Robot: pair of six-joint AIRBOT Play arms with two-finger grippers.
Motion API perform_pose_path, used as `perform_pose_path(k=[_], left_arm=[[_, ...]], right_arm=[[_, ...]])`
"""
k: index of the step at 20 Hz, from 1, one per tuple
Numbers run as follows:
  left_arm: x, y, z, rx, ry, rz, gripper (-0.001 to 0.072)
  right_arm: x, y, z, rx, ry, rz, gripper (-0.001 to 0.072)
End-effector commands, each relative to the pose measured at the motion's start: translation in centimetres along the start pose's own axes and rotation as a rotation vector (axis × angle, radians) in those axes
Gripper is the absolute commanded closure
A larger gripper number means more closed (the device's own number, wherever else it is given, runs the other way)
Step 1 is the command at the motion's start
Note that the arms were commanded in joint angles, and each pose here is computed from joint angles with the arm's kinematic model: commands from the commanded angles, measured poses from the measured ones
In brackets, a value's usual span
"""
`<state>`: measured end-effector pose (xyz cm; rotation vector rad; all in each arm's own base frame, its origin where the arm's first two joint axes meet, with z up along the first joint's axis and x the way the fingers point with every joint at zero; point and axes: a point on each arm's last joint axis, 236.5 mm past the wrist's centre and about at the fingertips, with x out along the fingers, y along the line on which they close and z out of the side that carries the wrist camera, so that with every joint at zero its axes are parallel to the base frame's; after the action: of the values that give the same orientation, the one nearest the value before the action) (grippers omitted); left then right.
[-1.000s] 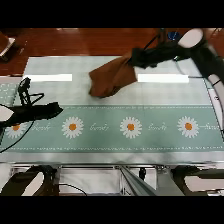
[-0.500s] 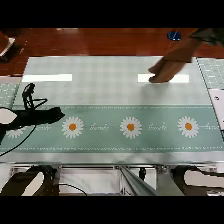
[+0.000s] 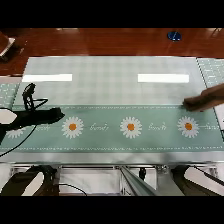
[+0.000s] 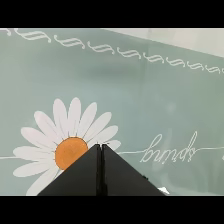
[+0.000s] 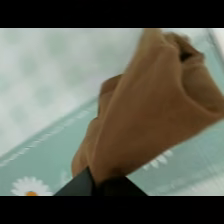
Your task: Fold the shirts.
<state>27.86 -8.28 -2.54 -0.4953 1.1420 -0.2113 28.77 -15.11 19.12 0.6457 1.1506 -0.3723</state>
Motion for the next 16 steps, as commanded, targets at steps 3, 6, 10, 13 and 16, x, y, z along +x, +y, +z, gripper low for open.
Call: perform_pose_path(k=[3,6,10,13,16], left_arm=[[0.0,0.1,0.4,0.000,-0.017,0.002,0.0690],[0.0,0.0,0.5,0.006,-0.021,0.002,0.0691],[0.1,-0.7,0.5,0.113,-0.021,-0.006,0.0691],[-2.8,-2.7,5.8,0.194,-0.170,-0.013,0.0690],[-10.3,-8.6,14.4,0.277,-0.411,-0.063,0.0691]], right_arm=[[-0.2,-14.1,-10.9,0.316,0.133,-0.385,0.0685],[1.9,-16.9,-16.1,0.418,0.200,-0.459,0.0547],[3.0,-17.6,-15.6,0.375,0.166,-0.517,0.0308],[0.4,-14.1,-5.7,0.199,-0.176,-0.438,0.0448],[-2.1,2.6,4.0,-0.069,-0.464,0.085,0.0685]])
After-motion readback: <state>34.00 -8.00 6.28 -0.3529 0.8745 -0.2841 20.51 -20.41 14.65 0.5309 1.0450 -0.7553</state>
